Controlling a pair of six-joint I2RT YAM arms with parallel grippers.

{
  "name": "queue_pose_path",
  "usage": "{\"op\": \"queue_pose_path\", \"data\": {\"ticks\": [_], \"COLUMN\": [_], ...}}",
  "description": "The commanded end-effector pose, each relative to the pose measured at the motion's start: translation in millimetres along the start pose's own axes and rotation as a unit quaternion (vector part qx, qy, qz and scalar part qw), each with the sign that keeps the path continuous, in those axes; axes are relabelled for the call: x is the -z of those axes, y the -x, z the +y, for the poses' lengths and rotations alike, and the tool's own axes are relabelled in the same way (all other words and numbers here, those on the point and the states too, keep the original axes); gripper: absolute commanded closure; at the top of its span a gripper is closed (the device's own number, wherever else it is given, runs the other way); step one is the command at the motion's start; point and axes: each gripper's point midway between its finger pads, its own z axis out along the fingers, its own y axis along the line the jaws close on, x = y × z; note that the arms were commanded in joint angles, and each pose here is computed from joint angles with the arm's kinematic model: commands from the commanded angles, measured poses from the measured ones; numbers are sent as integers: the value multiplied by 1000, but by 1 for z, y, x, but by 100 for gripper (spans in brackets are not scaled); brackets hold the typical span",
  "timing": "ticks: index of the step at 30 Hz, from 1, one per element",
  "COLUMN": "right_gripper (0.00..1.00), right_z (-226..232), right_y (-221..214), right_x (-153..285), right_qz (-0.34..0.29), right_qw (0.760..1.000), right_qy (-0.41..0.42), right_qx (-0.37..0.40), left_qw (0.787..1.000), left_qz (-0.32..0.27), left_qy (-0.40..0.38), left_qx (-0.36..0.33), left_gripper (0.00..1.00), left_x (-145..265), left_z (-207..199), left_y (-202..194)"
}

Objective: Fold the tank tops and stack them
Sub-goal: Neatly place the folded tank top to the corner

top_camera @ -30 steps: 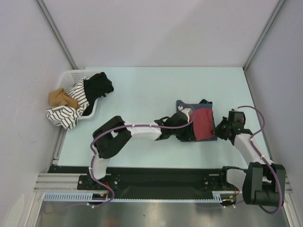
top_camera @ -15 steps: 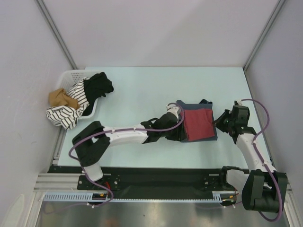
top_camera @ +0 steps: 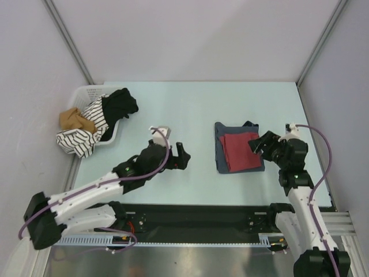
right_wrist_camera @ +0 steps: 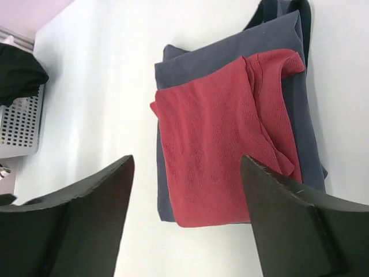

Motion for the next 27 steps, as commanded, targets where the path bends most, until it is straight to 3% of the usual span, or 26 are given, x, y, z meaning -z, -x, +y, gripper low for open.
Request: {"op": "queue_pose_path", "data": {"ticks": [1,5,7,10,16,27], "right_gripper": [18,14,1,0,0,0], "right_z": [11,10,17,29,14,6], "right_y": [7,3,-5,-8,-22,-32], "right_x": [8,23,26,32,26,22], "right_qz": [-49,-91,-99,-102,-87,-80], "right_qw": [998,995,992,990,993,995], "right_qy": [25,25,55,84,55,47], "right_qx": [20,38,48,58,52,37], "left_qw": [998,996,994,994,991,988], "left_qz": [-57,-83,-103,-104,-107,-138], "left_qy": [15,15,12,4,4,1], "left_qx": [-16,-22,-26,-37,-84,-68], "left_gripper": [0,0,0,0,0,0], "left_x": [20,34,42,49,54,63], "left_z": [25,50,55,60,68,76], "left_y": [5,-13,-10,-16,-20,-19]}}
